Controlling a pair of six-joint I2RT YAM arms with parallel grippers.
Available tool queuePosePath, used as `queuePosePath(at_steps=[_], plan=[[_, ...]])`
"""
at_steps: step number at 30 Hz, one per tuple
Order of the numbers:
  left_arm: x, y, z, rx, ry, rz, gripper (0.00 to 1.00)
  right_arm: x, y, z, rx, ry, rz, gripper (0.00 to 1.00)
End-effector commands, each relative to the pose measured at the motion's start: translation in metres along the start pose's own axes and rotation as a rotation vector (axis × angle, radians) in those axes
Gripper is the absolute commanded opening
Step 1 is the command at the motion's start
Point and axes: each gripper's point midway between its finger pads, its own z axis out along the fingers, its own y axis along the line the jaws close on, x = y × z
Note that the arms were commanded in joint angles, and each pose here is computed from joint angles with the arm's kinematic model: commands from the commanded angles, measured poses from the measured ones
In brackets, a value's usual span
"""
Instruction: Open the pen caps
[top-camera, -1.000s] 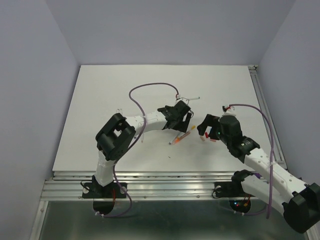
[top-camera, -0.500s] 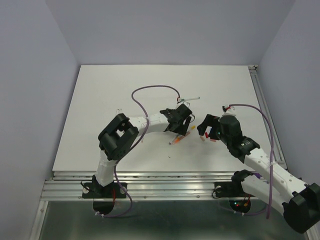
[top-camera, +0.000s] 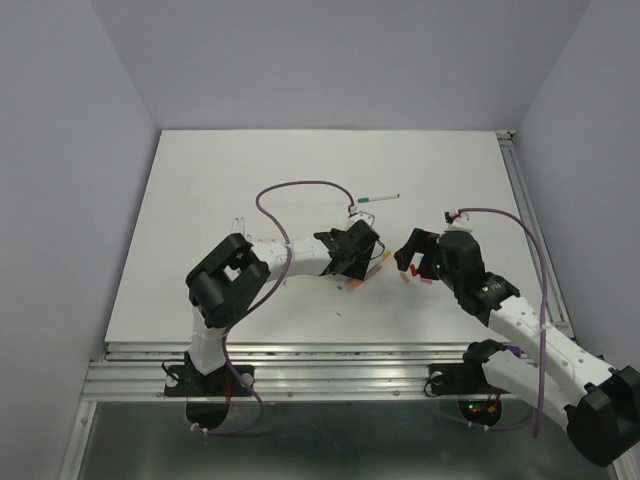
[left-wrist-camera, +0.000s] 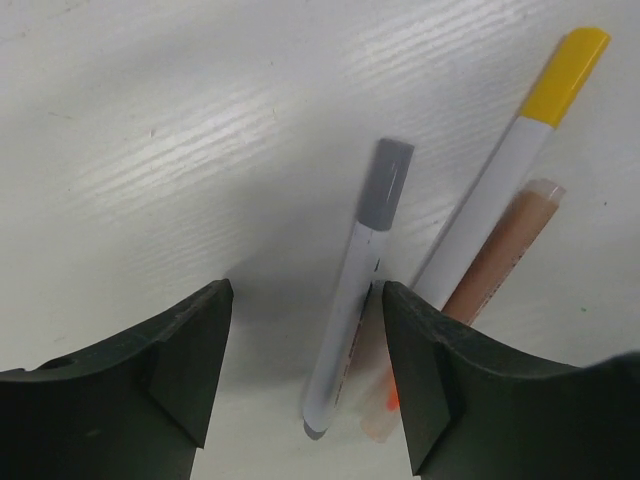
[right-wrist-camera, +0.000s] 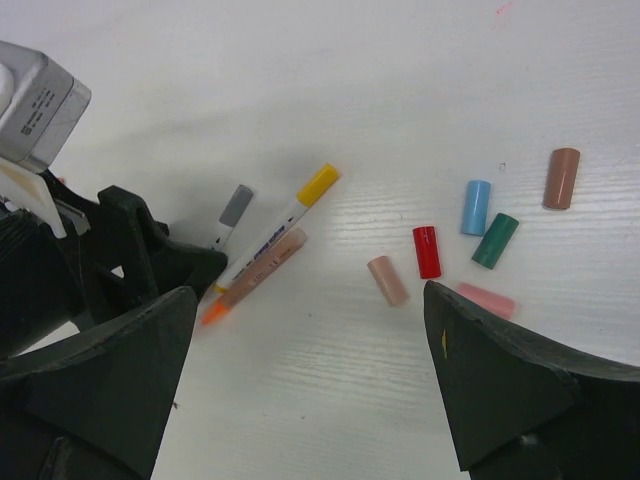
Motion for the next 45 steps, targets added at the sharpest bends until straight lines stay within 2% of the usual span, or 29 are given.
queuePosePath(at_steps=[1,7,17,20,22,26,34,42,45], plan=[[0.041,0.000,-0.017,0.010,0.097,0.004,0.72,-0.004,0.000,0.000,-0.008,-0.025,-0.003,1.00],[0.057,0.003,-0.020,0.008,0.102,-0.003,0.63,-0.005,0.001,-0.001,-0.015,-0.030,0.001,1.00],[0.043,-0.012,-0.003,0.039,0.094,0.068,0.55,-0.006,0.001,-0.003,-0.020,-0.037,0.004,1.00],[0.047,-0.015,0.000,0.055,0.110,0.087,0.36,-0.007,0.001,-0.004,-0.017,-0.040,0.005,1.00],[0.050,-0.014,0.001,0.056,0.117,0.097,0.27,-0.007,0.001,-0.004,-0.018,-0.040,0.005,1.00],[0.055,-0.009,0.000,0.043,0.125,0.103,0.01,-0.007,0.001,-0.004,-0.019,-0.041,0.006,1.00],[0.032,0.004,-0.013,-0.020,0.037,0.099,0.00,-0.008,0.004,-0.005,-0.033,-0.040,0.002,1.00],[-0.030,0.012,-0.065,-0.042,-0.166,0.022,0.00,-0.008,0.015,-0.009,-0.101,-0.039,-0.020,1.00],[-0.041,0.017,-0.086,-0.031,-0.216,0.002,0.00,-0.011,0.026,-0.013,-0.161,-0.047,-0.025,1.00]])
